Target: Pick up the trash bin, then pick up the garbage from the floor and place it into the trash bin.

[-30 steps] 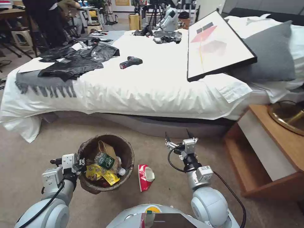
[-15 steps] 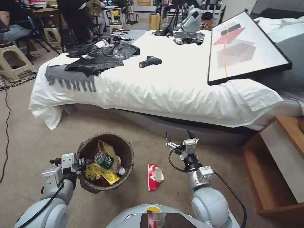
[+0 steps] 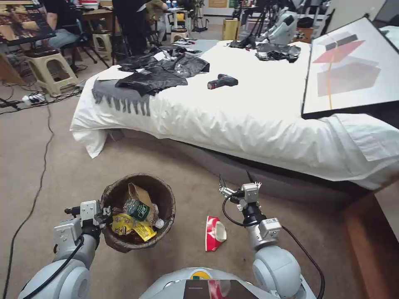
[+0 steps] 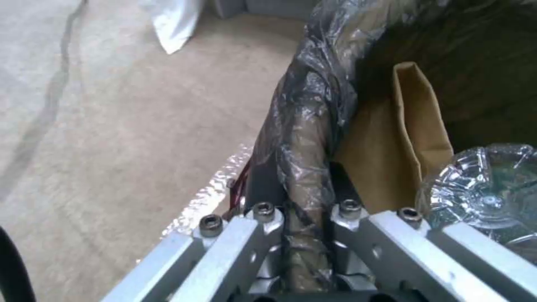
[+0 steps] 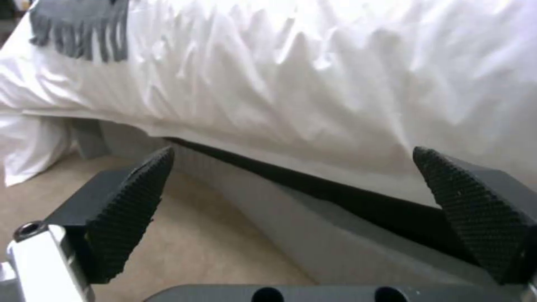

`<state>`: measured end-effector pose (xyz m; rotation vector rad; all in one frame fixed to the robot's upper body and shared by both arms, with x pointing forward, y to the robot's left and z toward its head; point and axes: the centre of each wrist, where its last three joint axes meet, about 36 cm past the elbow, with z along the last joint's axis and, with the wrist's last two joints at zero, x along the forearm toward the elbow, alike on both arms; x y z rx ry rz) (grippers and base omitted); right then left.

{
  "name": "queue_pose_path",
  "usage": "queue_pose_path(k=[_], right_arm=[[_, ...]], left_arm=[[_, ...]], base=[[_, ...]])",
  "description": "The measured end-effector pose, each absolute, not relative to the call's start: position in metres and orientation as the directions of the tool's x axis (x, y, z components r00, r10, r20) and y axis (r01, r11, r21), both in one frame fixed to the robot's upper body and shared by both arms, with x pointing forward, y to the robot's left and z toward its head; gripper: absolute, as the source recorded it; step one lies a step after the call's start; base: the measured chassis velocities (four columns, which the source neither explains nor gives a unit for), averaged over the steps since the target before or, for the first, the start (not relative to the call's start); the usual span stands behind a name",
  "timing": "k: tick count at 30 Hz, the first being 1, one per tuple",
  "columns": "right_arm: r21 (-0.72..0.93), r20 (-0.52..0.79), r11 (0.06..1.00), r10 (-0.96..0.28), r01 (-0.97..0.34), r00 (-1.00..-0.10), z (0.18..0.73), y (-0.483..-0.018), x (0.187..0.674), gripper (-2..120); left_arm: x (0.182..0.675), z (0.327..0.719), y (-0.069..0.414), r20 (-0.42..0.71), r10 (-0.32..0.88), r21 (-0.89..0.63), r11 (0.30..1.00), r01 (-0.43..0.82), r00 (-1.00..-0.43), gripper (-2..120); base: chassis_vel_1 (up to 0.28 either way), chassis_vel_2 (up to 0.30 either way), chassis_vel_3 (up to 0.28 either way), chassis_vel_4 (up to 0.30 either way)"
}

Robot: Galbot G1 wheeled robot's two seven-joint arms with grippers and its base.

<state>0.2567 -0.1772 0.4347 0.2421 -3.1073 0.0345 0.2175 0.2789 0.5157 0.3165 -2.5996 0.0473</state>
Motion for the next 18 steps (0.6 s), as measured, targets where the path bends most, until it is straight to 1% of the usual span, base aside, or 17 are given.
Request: queue_pose_path(k=[7, 10, 18], right_arm=[[-0.02, 0.05, 0.988, -0.15, -0.151, -0.987, 0.432, -0.183, 0.256, 100], [-0.009, 0.086, 0.99, -0.141, -0.143, -0.986, 0.43, -0.193, 0.256, 100], [-0.029, 0.128, 0.99, -0.132, -0.136, -0.983, 0.42, -0.212, 0.256, 100]], left_arm=[[0.219, 0.517, 0.281, 0.488, -0.223, 0.033, 0.971, -0.237, -0.844, 3], [0.22, 0.518, 0.282, 0.482, -0.224, 0.033, 0.971, -0.237, -0.847, 3], [0.221, 0.52, 0.283, 0.479, -0.22, 0.034, 0.972, -0.233, -0.85, 3]], base=[[0.007, 0.004, 0.004, 0.006], [0.0, 0.0, 0.0, 0.0], [0.0, 0.0, 0.0, 0.0]])
